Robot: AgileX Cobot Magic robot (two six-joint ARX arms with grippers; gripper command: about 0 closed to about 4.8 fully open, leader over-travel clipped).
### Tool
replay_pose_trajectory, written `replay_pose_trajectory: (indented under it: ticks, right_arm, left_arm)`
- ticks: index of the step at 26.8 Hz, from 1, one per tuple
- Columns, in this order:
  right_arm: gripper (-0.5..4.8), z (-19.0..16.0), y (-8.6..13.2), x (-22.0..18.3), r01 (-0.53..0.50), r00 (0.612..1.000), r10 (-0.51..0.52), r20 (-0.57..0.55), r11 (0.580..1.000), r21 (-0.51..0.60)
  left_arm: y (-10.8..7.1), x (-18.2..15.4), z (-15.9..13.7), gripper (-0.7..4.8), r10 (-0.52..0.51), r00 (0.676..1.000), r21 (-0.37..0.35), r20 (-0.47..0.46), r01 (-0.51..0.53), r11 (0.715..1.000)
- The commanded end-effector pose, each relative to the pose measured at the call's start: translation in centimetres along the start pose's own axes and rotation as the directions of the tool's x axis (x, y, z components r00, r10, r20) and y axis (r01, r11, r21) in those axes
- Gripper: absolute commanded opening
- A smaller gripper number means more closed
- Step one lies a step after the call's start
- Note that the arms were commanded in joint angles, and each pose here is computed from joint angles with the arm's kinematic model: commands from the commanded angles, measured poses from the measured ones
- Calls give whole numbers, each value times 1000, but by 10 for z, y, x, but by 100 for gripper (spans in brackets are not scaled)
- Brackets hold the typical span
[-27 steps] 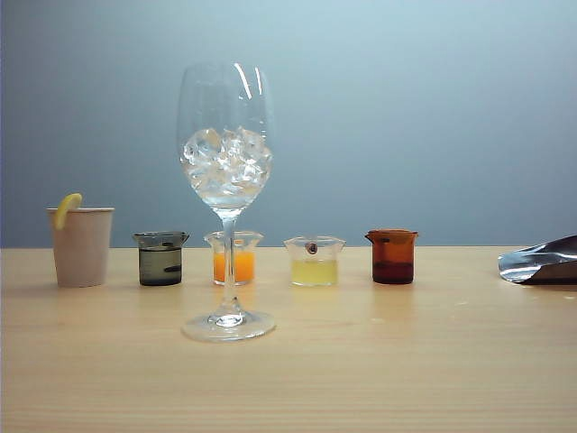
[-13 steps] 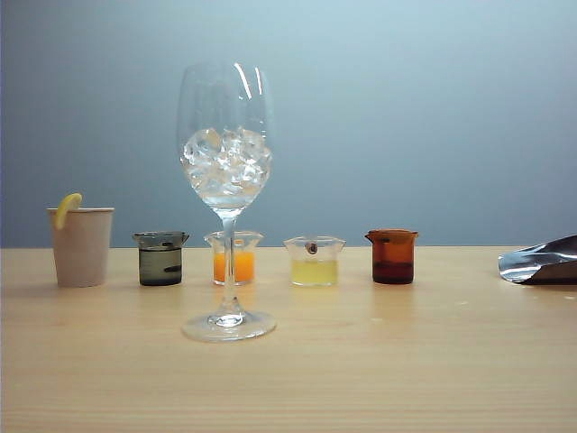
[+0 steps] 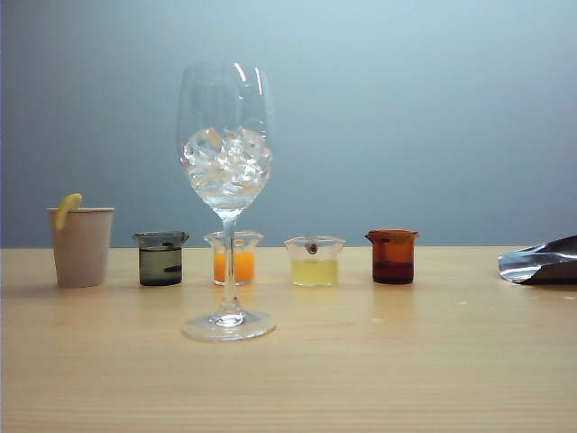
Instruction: Pick up the first measuring cup from the left, pour the coconut rum inside into the goblet, and finally put the measuring cup back in its original place.
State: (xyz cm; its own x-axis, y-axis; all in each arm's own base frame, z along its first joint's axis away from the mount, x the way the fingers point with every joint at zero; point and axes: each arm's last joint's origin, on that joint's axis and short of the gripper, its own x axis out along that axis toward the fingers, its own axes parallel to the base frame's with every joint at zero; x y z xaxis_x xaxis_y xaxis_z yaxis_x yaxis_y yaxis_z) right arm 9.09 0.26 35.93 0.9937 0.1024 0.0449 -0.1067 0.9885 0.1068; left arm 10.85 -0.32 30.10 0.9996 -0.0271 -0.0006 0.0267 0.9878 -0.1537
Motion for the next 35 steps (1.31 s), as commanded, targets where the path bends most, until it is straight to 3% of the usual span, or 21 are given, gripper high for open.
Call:
replay_pose_trajectory:
  ticks: [1,5,10,13,18,22,25,35]
  right_arm:
    - [-9,21,5,5,-53,997,53,48,999,7]
    - [-9,34,14,20,-133,989,132,63,991,16]
    - [-9,36,38,35,-242,970,242,22,968,59]
    - [-9,37,52,38,-280,960,278,36,959,50]
    - [-9,33,82,49,-395,919,392,47,917,62]
    - [-9,27,96,59,-424,906,423,27,903,64]
    - [-9,24,99,66,-422,907,421,20,905,63]
    - [-9,20,109,83,-465,885,463,45,883,56]
  left_arm:
    - [-8,8,7,-4,-16,1000,8,-23,16,1000]
    - [-27,15,17,-5,-9,1000,-1,28,9,1000]
    - [-51,29,-1,-4,-81,993,34,-91,84,996]
    - [-61,41,-12,-4,-63,986,60,-151,72,996]
    - [-73,65,-31,-5,-81,979,63,-189,94,994]
    - [-76,75,-47,-5,-118,988,27,-96,121,992]
    - [-74,76,-63,-5,-125,990,39,-65,127,991]
    - [-71,86,-126,-5,-150,975,75,-164,164,984]
